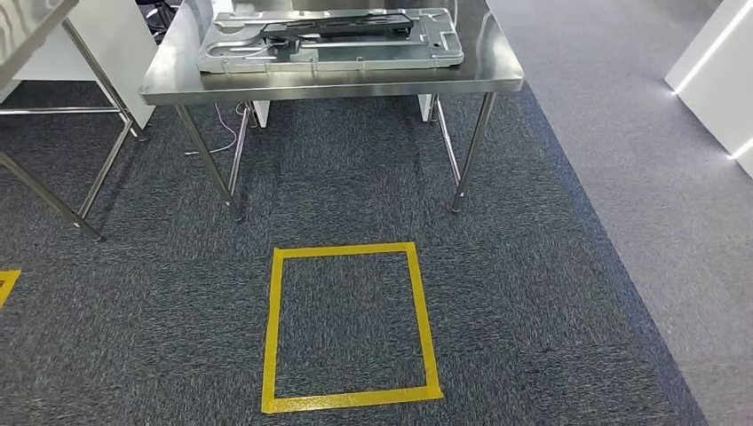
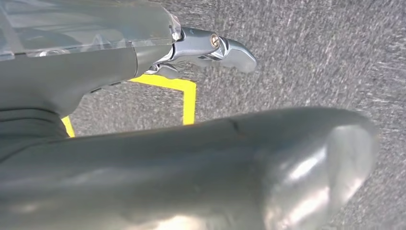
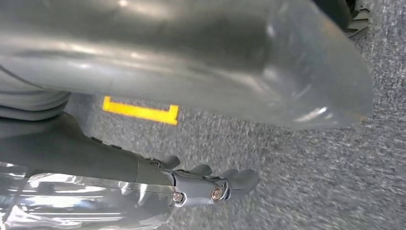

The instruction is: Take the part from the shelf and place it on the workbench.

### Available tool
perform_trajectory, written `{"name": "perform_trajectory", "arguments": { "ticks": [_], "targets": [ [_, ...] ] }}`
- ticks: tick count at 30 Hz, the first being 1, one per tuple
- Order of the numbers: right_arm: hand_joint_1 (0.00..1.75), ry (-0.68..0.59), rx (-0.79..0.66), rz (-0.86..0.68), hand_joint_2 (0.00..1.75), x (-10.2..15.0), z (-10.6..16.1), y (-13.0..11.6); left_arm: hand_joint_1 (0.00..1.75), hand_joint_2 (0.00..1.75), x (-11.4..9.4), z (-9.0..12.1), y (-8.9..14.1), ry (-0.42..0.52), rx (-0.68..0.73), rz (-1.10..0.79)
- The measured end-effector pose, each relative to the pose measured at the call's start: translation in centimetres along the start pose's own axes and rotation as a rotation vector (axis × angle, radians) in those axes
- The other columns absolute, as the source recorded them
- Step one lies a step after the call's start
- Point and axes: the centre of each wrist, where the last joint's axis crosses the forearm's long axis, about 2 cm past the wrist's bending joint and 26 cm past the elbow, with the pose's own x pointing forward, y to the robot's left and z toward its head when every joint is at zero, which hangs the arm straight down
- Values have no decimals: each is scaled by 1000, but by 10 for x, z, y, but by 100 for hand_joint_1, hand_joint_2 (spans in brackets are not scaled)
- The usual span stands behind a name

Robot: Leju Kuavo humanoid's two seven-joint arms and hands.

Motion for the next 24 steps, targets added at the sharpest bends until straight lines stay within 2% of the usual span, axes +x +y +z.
{"name": "perform_trajectory", "arguments": {
  "ticks": [15,24],
  "targets": [
    [0,-8,10,10,0,0,0,2,0,0,-1,0,-4,12,4,0],
    [0,-8,11,16,0,-2,1,2,0,0,1,0,2,13,20,-11]
  ]
}}
